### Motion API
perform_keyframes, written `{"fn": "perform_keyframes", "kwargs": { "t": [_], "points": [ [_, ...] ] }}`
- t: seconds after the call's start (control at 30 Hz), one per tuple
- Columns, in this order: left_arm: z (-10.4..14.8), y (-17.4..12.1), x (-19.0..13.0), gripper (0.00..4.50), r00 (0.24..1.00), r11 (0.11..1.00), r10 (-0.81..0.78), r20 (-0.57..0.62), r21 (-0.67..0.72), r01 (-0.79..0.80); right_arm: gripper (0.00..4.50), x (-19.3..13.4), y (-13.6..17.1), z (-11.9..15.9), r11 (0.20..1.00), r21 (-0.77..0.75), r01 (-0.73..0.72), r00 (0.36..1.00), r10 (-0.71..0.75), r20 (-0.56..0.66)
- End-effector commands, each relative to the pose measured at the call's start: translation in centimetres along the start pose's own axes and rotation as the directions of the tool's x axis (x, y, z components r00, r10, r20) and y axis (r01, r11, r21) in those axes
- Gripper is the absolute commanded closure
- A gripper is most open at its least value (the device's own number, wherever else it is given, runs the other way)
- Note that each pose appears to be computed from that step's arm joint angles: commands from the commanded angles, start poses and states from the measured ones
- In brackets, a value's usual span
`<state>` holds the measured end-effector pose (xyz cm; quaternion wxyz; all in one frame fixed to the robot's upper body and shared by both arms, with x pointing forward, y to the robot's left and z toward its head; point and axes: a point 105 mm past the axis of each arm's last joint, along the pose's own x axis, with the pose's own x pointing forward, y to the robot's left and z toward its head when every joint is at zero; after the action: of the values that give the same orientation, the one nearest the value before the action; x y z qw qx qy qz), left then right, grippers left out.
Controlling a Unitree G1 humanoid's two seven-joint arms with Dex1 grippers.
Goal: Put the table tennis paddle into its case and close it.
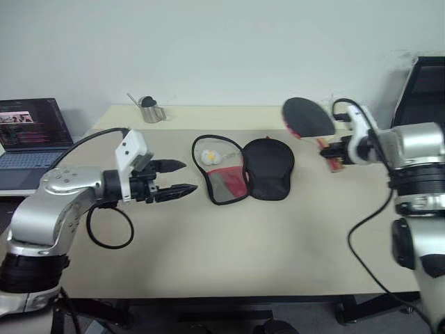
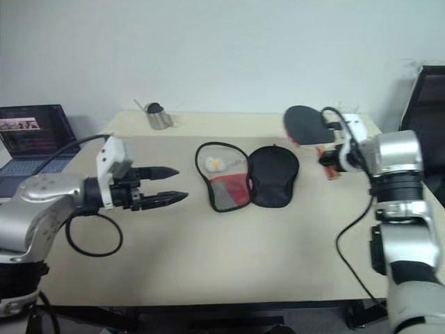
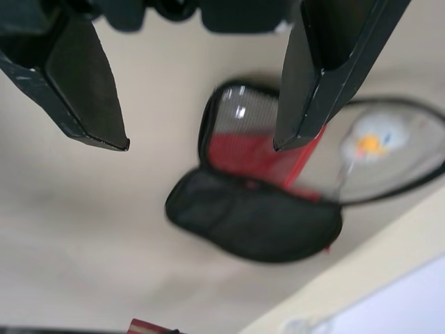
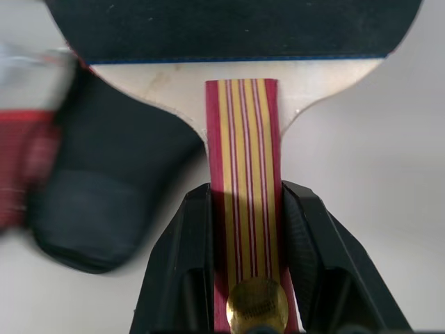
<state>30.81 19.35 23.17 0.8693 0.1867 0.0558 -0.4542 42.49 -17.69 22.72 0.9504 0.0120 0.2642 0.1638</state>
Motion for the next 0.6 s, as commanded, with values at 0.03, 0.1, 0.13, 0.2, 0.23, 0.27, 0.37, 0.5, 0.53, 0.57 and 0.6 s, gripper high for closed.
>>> {"fn": "perform_keyframes", "kwargs": {
  "t": [0.03,0.1,0.13,0.2,0.23,0.27,0.37,0.5,0.53,0.57,0.6],
  "points": [
    [0.0,1.2,-2.1,0.88,0.995,0.995,0.094,-0.014,0.03,-0.094,3.49,0.8,4.1,2.7,1.0,0.0,-0.03,0.993,0.03,0.115],
    [-0.4,1.3,-2.5,0.88,0.993,0.993,0.121,-0.017,0.014,-0.121,3.49,2.3,6.1,2.8,0.998,0.035,-0.042,0.99,0.037,0.135],
    [-0.4,1.2,-2.6,0.88,0.992,0.992,0.124,-0.012,0.008,-0.124,3.49,2.7,6.8,2.8,0.998,0.047,-0.046,0.99,0.039,0.139],
    [-0.3,0.8,-2.4,0.88,0.993,0.993,0.115,-0.001,0.001,-0.115,3.49,3.4,7.6,2.9,0.997,0.065,-0.047,0.989,0.038,0.143],
    [-0.3,0.6,-2.4,0.88,0.994,0.994,0.111,0.003,-0.001,-0.111,3.49,3.8,7.9,3.0,0.996,0.076,-0.048,0.989,0.037,0.145],
    [-0.4,0.3,-2.2,0.88,0.994,0.994,0.109,0.002,-0.004,-0.109,3.49,4.4,8.5,3.0,0.995,0.084,-0.049,0.989,0.036,0.147],
    [-0.6,-0.3,-2.3,0.88,0.993,0.993,0.119,-0.003,-0.013,-0.119,3.49,6.0,9.0,2.7,0.989,0.147,-0.001,0.99,-0.02,0.143],
    [-0.9,-0.6,-2.9,0.88,0.99,0.99,0.14,-0.021,-0.021,-0.14,3.49,6.5,8.5,2.3,0.982,0.18,0.055,0.99,-0.077,0.12],
    [-1.1,-0.7,-3.0,0.88,0.989,0.989,0.146,-0.029,-0.02,-0.146,3.49,6.5,8.6,2.2,0.982,0.175,0.067,0.99,-0.088,0.113],
    [-1.2,-0.7,-3.0,0.88,0.988,0.989,0.149,-0.033,-0.021,-0.15,3.49,6.5,8.8,2.0,0.982,0.177,0.068,0.991,-0.086,0.1],
    [-1.2,-0.8,-3.1,0.88,0.988,0.988,0.151,-0.034,-0.022,-0.152,3.49,6.5,9.1,1.8,0.982,0.181,0.061,0.993,-0.077,0.085]
  ]
}}
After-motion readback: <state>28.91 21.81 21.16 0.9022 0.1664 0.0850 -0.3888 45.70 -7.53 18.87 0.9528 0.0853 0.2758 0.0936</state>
